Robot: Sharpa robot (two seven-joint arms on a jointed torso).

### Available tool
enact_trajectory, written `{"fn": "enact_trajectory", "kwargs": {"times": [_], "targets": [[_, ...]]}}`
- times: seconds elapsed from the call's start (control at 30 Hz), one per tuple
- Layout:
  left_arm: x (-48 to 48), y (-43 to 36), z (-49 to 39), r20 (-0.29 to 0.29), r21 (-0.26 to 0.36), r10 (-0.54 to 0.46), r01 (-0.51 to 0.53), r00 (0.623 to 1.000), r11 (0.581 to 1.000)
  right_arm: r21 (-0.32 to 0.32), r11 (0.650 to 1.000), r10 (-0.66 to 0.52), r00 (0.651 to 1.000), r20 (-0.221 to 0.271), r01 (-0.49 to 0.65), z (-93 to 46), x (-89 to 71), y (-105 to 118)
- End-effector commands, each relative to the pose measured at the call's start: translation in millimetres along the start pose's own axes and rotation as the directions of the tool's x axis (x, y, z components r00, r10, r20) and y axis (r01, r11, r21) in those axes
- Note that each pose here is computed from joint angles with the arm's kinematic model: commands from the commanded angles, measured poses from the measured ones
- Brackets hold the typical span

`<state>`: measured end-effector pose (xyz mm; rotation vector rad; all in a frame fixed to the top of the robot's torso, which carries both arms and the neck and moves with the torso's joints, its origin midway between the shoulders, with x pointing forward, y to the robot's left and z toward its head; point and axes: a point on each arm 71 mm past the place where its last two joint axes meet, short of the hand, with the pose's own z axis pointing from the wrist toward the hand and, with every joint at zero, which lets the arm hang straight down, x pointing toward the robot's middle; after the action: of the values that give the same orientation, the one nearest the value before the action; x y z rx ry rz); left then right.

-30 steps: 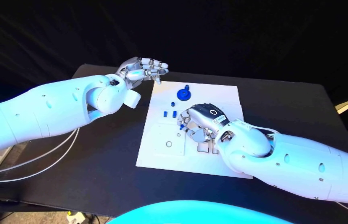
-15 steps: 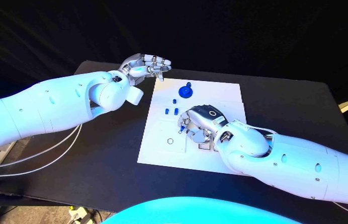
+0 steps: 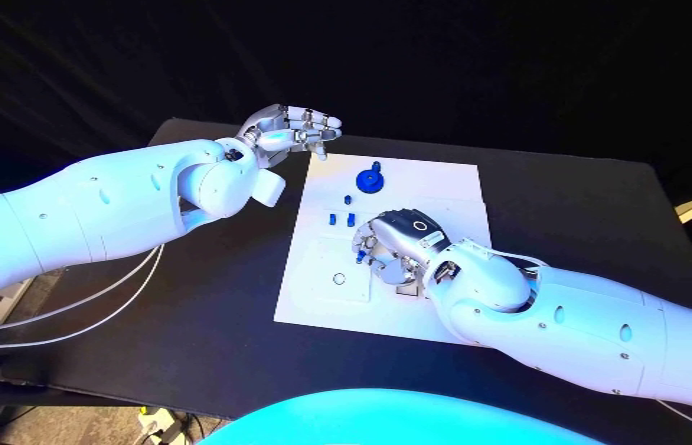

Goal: Assemble the parts on the task board

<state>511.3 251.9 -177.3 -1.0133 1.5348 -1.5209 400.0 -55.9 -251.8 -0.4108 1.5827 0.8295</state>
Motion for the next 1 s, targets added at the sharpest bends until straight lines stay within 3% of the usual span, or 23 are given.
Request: {"fn": "enact_trajectory", "kwargs": {"times": [0.03,1.0], "targets": [[1.3,-0.7,0.6,-0.006,0.002,-0.003,0.003,1.000,1.000,-0.001,1.000,-0.003,1.000,-0.002,0.003,0.5,1.2,0.6],[0.1,-0.4,-0.3,-0.007,-0.004,-0.003,0.003,1.000,1.000,-0.001,1.000,-0.020,0.998,-0.059,0.020,5.1,11.2,0.0]]}}
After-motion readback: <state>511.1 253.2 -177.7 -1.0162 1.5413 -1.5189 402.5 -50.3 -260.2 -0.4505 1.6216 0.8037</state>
